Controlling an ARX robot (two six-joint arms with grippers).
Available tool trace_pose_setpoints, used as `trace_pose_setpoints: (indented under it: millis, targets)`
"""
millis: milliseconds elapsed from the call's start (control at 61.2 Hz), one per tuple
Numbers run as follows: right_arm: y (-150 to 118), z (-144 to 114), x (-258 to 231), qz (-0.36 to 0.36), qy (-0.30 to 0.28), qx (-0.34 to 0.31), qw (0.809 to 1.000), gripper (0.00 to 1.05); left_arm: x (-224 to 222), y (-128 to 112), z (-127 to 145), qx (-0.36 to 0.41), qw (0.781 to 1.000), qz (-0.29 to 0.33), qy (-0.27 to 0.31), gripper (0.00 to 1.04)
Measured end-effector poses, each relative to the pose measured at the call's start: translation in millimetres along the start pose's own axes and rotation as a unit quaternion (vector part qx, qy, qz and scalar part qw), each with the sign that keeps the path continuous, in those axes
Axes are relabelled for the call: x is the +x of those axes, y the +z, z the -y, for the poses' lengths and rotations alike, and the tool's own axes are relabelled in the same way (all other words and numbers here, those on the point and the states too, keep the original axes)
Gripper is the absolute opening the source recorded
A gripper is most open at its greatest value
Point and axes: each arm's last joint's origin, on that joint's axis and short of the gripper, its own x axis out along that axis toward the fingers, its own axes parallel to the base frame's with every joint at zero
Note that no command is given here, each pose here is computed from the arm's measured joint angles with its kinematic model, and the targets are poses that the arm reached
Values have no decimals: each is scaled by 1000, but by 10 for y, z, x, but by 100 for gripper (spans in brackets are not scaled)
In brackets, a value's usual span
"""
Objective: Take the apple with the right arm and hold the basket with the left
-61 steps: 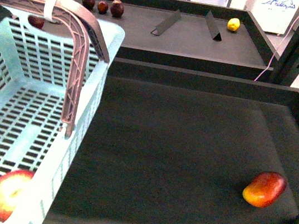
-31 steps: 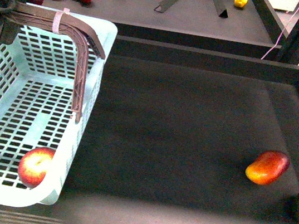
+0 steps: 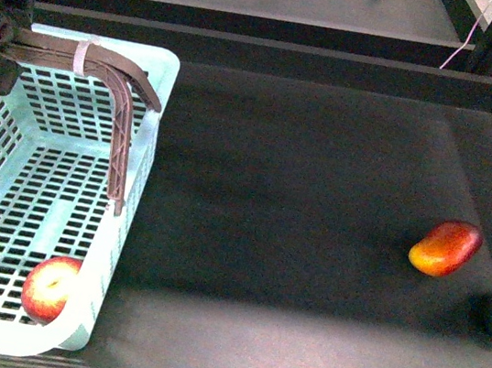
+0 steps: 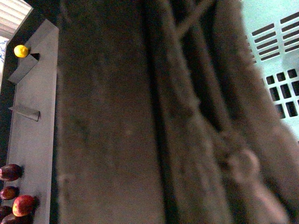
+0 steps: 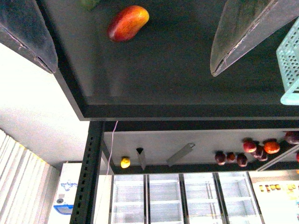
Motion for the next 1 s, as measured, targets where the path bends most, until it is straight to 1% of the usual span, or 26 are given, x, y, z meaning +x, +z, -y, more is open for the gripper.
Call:
trace_pose_setpoints:
  millis: [16, 49, 359, 457, 506, 620, 686, 849, 996]
  targets:
    - [0, 0, 0, 0, 0, 0, 1000, 96, -2, 3, -2, 0, 1000, 0, 0, 28]
    - [0, 0, 0, 0, 0, 0, 1000, 96, -12, 9, -9, -1, 1000, 0, 0, 32]
    - [0, 0, 0, 0, 0, 0, 1000, 96, -176, 51, -106, 17, 1000, 0, 10, 85]
    - [0, 0, 0, 0, 0, 0, 1000, 96, -327, 92, -79, 16, 1000, 5, -3, 99]
    - [0, 0, 0, 0, 0, 0, 1000, 96, -407, 119, -69, 14, 1000, 11, -8, 97]
    - [0, 0, 0, 0, 0, 0, 1000, 96, -662, 198, -64, 39, 997, 58, -16, 97]
    - [0, 0, 0, 0, 0, 0, 1000, 96, -945, 230, -38, 60, 994, 78, -37, 97]
    - [0, 0, 0, 0, 0, 0, 1000, 96, -1313, 177, -43, 70, 993, 71, -58, 97]
    - [0, 0, 0, 0, 0, 0, 1000, 96, -1340, 166, -42, 68, 993, 68, -62, 97]
